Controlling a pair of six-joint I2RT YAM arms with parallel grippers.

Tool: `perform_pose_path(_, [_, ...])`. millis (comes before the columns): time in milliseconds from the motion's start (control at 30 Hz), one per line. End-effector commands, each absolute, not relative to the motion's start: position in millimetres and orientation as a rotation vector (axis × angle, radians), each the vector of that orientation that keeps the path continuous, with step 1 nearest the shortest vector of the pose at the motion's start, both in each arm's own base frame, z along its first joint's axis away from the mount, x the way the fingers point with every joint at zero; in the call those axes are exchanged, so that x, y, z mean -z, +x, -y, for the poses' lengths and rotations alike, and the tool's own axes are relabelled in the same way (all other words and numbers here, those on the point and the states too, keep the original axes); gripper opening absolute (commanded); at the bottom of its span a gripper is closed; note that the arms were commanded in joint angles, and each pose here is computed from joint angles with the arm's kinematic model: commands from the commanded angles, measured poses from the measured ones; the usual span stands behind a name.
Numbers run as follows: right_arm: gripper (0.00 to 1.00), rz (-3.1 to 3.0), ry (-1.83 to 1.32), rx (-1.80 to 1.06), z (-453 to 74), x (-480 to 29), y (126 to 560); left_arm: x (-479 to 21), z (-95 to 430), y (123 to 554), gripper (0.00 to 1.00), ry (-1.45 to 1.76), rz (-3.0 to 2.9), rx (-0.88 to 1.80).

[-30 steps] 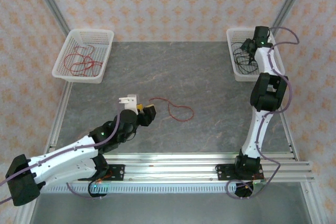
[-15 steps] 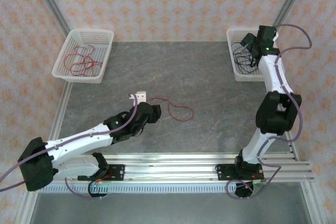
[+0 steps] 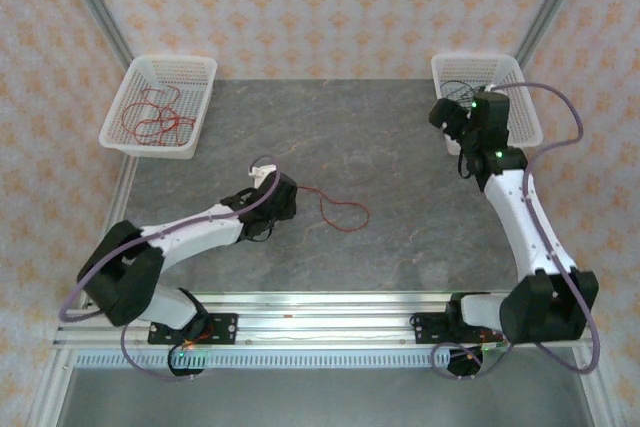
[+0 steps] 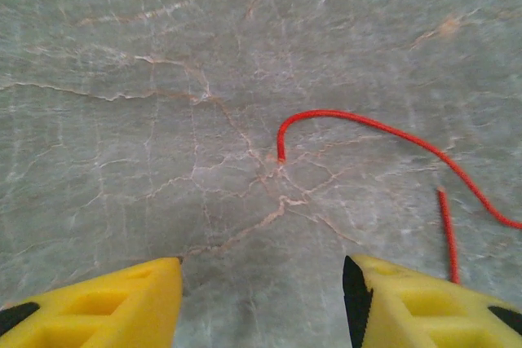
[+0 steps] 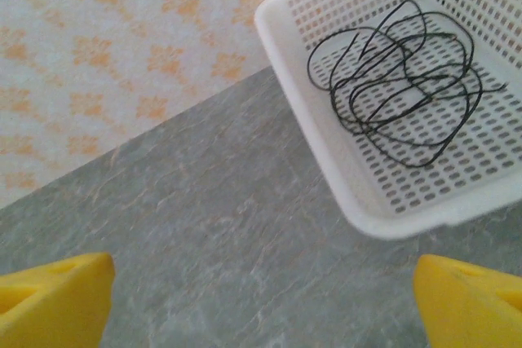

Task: Untangle the cables

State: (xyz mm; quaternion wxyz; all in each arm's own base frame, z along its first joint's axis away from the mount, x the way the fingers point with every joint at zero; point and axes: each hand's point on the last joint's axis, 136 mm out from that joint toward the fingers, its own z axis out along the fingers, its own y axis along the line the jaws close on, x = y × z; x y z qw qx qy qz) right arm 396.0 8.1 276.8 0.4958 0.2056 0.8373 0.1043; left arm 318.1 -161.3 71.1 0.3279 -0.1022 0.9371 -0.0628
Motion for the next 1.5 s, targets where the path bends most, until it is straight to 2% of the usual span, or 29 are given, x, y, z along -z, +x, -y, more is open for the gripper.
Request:
perform_pose_path(0, [0.92, -2.007, 0.483, -0.276, -16, -280, 379, -72, 179, 342, 0.55, -0.206, -2.441, 0.255])
perform_pose_path(500, [0.89, -2.066, 0.501, -0.274, -21, -243, 346, -35, 170, 387, 0.46, -0.231, -2.431, 0.218])
perform_pose_path(1033, [0.89, -2.079, 0.527, -0.307, -23, -230, 338, -30, 183, 404, 0.32, -0.168, -2.429, 0.236])
perform_pose_path(1167, [0.89, -2.074, 0.530, -0.311, -23, -231, 336, -35, 183, 404, 0.23, -0.171, -2.422, 0.245])
perform_pose_path(1333, [0.89, -2.069, 0.532, -0.318, -23, -233, 334, -49, 183, 405, 0.02, -0.173, -2.398, 0.255])
perform_pose_path(1467, [0.89, -2.068, 0.536, -0.323, -23, -232, 332, -74, 182, 406, 0.00, -0.174, -2.358, 0.267])
